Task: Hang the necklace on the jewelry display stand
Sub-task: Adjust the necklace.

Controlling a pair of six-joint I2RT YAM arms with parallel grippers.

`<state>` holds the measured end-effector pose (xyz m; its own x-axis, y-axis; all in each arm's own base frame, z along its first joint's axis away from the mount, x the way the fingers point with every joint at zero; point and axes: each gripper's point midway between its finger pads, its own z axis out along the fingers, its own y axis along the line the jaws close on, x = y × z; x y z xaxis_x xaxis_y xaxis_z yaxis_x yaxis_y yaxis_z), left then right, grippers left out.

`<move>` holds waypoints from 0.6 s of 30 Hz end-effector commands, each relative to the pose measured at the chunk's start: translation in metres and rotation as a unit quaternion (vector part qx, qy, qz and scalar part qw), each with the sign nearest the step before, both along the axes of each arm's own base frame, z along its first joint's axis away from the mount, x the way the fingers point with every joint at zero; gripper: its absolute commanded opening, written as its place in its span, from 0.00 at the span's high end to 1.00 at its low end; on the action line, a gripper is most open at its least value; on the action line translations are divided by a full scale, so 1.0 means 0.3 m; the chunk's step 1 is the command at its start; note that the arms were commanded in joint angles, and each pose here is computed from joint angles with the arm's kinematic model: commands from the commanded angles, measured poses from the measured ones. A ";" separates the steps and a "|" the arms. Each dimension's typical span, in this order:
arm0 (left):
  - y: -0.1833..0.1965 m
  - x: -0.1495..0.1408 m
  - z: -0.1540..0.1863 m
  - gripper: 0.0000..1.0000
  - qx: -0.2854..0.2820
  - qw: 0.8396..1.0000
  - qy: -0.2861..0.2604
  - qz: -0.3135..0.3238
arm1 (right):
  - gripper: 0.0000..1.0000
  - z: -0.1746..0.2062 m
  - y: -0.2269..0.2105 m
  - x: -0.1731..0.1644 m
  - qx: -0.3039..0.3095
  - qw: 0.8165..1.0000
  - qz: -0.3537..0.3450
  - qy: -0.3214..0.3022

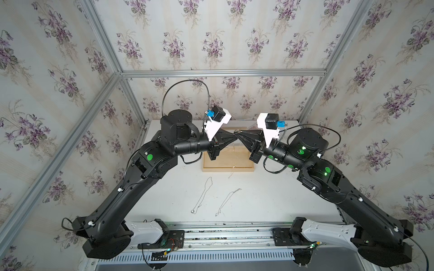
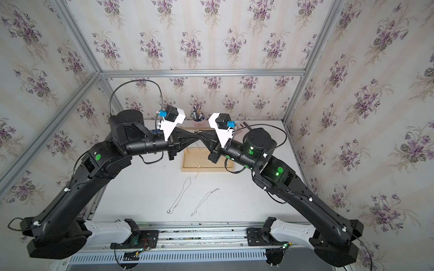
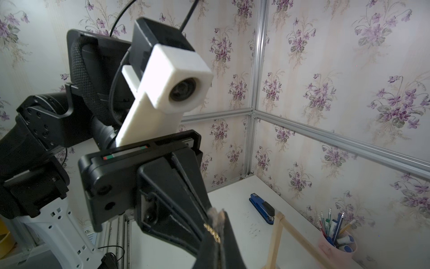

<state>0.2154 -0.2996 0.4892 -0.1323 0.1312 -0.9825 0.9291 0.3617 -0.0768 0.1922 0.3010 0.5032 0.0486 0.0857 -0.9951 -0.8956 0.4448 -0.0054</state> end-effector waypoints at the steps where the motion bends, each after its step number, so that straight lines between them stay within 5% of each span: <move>1: 0.011 0.009 0.026 1.00 0.004 1.000 -0.015 0.011 | 0.99 -0.001 -0.008 -0.005 0.007 1.000 -0.002 -0.003; 8: -0.008 0.011 0.050 1.00 0.020 1.000 -0.018 -0.003 | 1.00 -0.043 -0.005 0.005 -0.001 1.000 -0.006 0.012; 18: -0.054 0.078 -0.028 0.87 0.057 0.998 -0.002 0.002 | 1.00 0.001 -0.077 0.009 0.034 0.998 -0.047 -0.004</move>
